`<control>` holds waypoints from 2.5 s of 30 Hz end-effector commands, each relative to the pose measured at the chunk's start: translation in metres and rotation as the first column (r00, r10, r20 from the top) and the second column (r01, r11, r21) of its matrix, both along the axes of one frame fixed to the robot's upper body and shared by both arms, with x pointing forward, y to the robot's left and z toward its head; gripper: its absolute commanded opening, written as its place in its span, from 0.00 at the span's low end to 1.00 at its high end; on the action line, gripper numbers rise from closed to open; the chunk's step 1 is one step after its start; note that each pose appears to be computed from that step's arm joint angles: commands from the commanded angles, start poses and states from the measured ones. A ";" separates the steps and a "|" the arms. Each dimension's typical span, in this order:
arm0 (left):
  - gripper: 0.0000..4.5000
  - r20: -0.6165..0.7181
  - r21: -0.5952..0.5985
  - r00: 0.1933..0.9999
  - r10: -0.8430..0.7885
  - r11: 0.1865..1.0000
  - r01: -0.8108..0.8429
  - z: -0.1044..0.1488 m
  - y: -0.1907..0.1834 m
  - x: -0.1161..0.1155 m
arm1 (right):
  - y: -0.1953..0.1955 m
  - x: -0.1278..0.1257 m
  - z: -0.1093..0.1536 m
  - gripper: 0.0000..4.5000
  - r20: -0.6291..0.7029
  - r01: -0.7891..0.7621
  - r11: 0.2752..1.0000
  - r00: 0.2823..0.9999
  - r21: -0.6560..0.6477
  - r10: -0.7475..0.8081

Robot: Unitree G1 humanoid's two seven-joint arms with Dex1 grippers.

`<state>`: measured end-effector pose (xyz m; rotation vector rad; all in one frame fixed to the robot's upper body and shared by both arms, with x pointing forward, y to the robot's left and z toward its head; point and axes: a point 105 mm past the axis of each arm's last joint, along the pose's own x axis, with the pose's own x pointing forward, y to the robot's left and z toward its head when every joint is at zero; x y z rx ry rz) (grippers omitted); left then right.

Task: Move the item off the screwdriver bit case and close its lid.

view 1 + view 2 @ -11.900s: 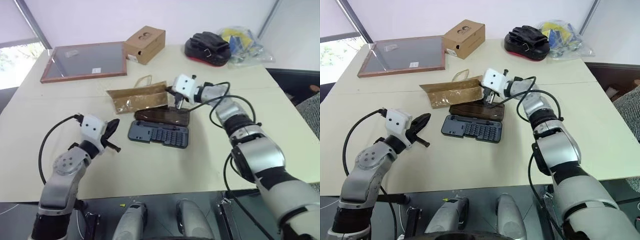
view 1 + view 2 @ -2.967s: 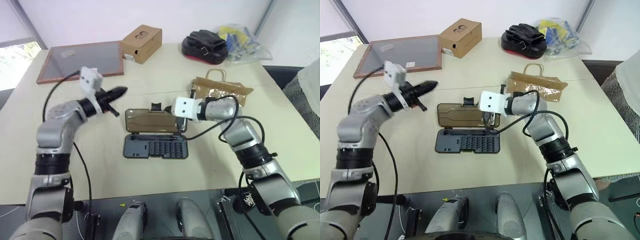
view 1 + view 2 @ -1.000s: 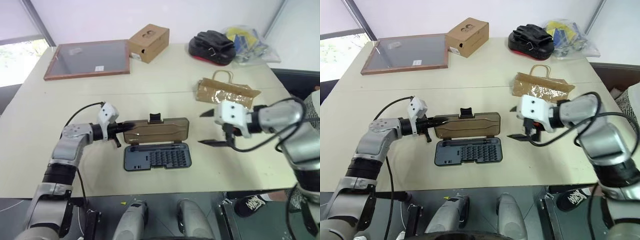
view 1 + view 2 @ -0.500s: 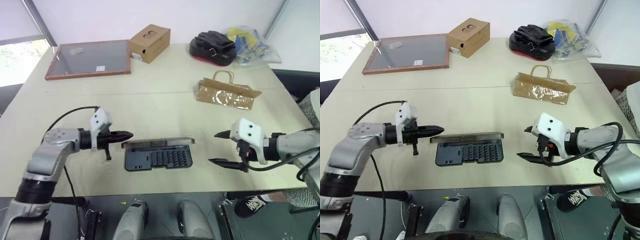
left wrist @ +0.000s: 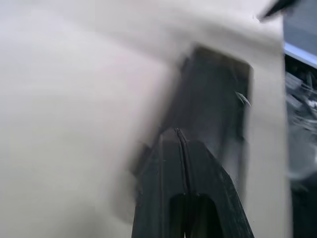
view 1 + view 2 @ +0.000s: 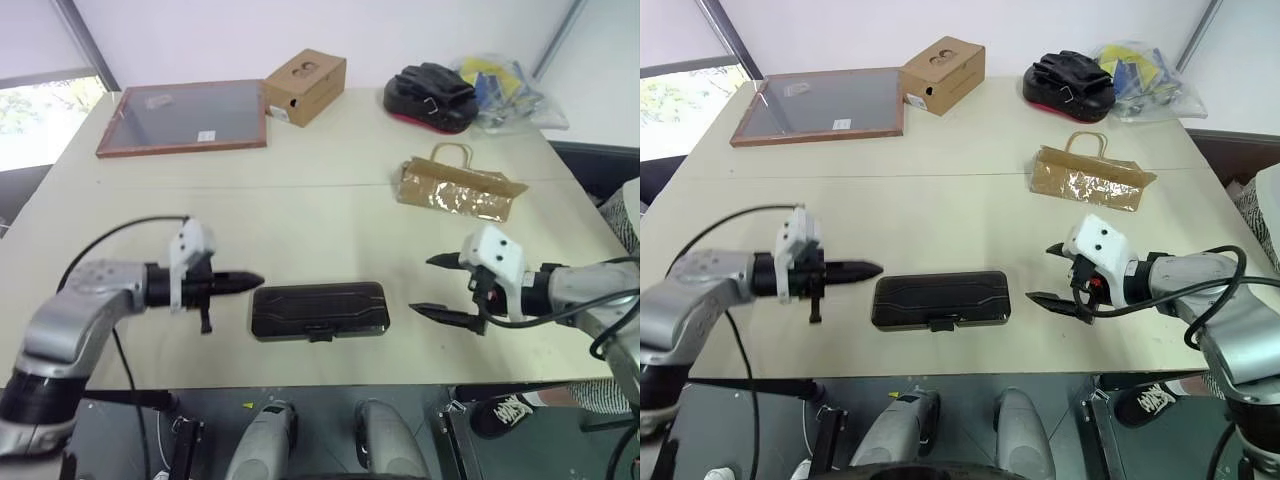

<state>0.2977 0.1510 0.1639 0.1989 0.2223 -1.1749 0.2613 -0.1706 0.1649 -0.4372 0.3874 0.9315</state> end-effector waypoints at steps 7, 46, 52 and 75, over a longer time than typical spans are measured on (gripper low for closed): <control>0.00 0.064 0.070 0.975 -0.210 0.976 0.206 0.004 -0.043 0.045 | 0.057 -0.036 -0.002 0.21 -0.256 -0.048 0.958 0.959 0.283 0.123; 0.00 -0.018 0.374 0.842 -0.539 0.778 0.506 -0.075 -0.079 0.039 | 0.138 -0.044 -0.084 0.01 -0.877 0.717 0.680 0.416 0.153 -0.240; 0.00 -0.037 0.368 0.822 -0.569 0.757 0.540 -0.084 -0.083 0.029 | 0.138 -0.040 -0.081 0.01 -0.844 0.694 0.700 0.469 0.172 -0.258; 0.00 0.065 0.367 0.868 -0.492 0.821 0.438 -0.078 -0.090 0.039 | 0.142 -0.050 -0.064 0.01 -0.635 0.362 0.894 0.763 0.266 -0.120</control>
